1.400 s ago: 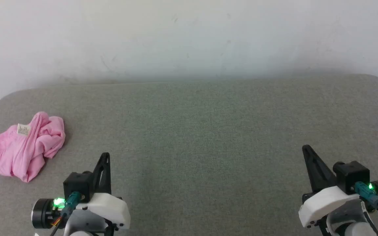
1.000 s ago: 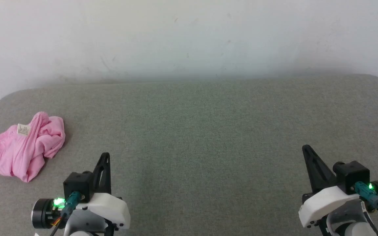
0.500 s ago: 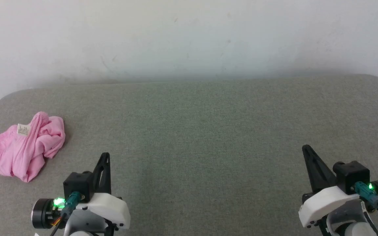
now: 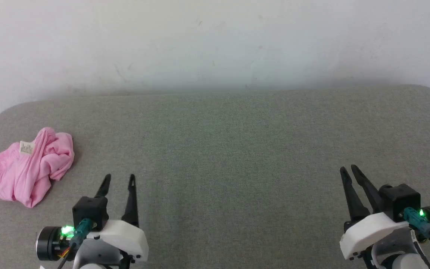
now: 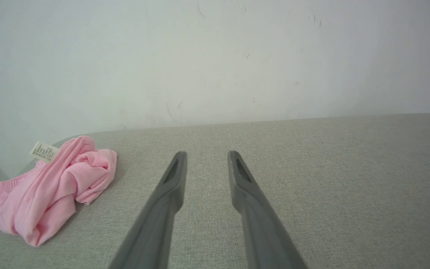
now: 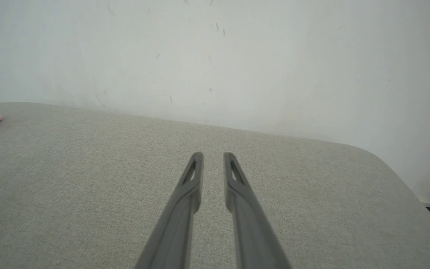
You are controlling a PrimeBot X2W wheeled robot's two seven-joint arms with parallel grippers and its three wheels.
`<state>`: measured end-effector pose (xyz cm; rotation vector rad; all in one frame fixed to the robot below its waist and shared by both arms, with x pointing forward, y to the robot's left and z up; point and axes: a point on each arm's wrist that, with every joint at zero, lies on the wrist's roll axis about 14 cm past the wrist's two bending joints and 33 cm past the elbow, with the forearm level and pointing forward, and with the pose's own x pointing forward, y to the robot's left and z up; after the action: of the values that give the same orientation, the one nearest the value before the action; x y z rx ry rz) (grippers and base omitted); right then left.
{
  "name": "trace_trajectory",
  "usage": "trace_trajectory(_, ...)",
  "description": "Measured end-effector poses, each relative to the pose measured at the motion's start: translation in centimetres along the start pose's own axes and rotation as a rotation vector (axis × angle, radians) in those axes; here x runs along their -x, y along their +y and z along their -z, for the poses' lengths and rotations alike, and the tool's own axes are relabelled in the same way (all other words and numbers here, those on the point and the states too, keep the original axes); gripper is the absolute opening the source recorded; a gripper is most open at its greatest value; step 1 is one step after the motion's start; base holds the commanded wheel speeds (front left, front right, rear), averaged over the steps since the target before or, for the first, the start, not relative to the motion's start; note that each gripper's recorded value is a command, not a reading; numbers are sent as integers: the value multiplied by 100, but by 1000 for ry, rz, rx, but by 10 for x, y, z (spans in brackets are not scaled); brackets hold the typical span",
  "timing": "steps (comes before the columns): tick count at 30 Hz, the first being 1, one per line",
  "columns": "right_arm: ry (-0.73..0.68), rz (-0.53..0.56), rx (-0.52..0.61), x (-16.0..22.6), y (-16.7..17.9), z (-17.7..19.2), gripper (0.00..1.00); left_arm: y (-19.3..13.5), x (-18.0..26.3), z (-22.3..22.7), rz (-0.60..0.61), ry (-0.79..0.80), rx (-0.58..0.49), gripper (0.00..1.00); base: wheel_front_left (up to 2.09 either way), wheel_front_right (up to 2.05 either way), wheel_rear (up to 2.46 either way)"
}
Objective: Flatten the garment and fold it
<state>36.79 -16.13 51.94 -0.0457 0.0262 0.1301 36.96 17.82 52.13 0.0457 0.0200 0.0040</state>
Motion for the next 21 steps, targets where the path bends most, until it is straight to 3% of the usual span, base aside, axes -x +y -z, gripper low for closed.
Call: trace_trajectory(21,-38,9,-3,0,-3,-6,100,-3,1,-1,8,-23,28,100,0,0,0)
